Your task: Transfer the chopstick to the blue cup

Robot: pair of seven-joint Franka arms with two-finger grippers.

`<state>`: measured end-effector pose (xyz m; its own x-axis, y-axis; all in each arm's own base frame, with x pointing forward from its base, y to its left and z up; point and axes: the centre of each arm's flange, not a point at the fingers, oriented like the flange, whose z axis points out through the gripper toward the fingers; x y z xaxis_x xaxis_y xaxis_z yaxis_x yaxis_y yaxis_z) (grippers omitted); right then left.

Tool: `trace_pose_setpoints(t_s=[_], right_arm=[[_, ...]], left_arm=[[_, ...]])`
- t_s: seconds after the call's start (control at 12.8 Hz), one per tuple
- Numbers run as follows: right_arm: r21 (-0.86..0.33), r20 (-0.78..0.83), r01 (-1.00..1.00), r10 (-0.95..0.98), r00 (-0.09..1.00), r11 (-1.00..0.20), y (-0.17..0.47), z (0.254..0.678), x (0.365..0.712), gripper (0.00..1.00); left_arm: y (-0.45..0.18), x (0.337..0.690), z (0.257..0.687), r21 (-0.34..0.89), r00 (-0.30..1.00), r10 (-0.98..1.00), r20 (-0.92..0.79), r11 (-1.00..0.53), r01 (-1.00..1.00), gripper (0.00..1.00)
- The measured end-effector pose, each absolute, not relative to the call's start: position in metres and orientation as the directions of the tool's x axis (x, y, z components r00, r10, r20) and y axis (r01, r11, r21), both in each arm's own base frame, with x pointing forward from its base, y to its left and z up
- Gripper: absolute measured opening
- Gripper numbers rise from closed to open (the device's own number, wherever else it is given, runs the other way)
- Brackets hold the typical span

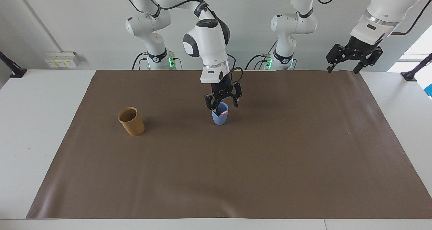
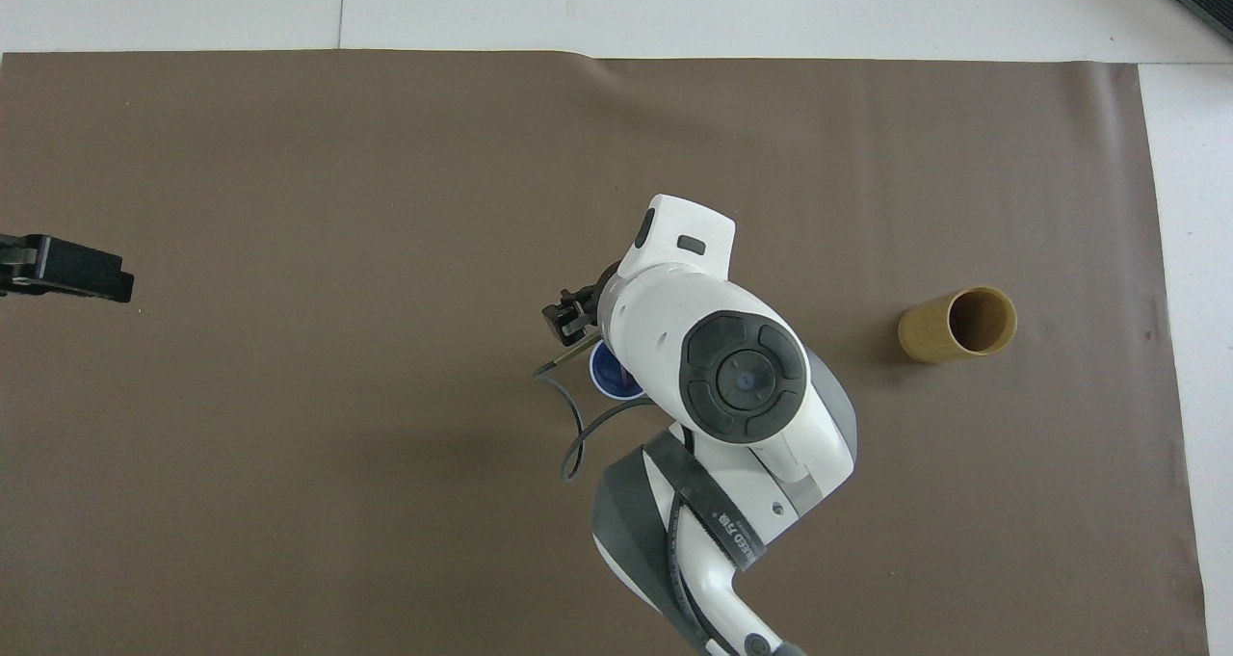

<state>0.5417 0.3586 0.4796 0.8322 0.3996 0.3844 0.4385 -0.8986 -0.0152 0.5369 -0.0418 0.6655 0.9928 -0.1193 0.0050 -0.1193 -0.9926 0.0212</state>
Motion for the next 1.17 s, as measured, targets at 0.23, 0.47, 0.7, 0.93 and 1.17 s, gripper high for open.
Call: trace_pose_setpoints(t_s=[0.23, 0.47, 0.7, 0.93, 1.17], right_arm=[[-0.022, 0.349, 0.315, 0.288, 0.892, -0.949, 0.317, 0.532, 0.565, 1.0], [-0.023, 0.295, 0.175, 0.16, 0.942, -0.984, 0.267, 0.582, 0.58, 1.0], [-0.001, 0.218, 0.049, 0.048, 0.975, -0.999, 0.197, 0.62, 0.592, 1.0], [-0.012, 0.195, -0.075, -0.076, 0.978, -0.997, 0.158, 0.649, 0.585, 1.0], [-0.062, 0.172, -0.173, -0.181, 0.968, -0.983, 0.13, 0.677, 0.567, 1.0]], left_arm=[[-0.042, 0.537, 0.666, 0.021, 0.993, -0.119, 0.005, -0.993, -0.119, 1.0], [-0.042, 0.537, 0.665, 0.021, 0.993, -0.119, 0.005, -0.993, -0.119, 1.0], [-0.042, 0.537, 0.665, 0.021, 0.993, -0.119, 0.005, -0.993, -0.119, 1.0], [-0.042, 0.537, 0.665, 0.021, 0.993, -0.119, 0.004, -0.993, -0.119, 1.0], [-0.042, 0.537, 0.665, 0.021, 0.993, -0.119, 0.004, -0.993, -0.119, 1.0]])
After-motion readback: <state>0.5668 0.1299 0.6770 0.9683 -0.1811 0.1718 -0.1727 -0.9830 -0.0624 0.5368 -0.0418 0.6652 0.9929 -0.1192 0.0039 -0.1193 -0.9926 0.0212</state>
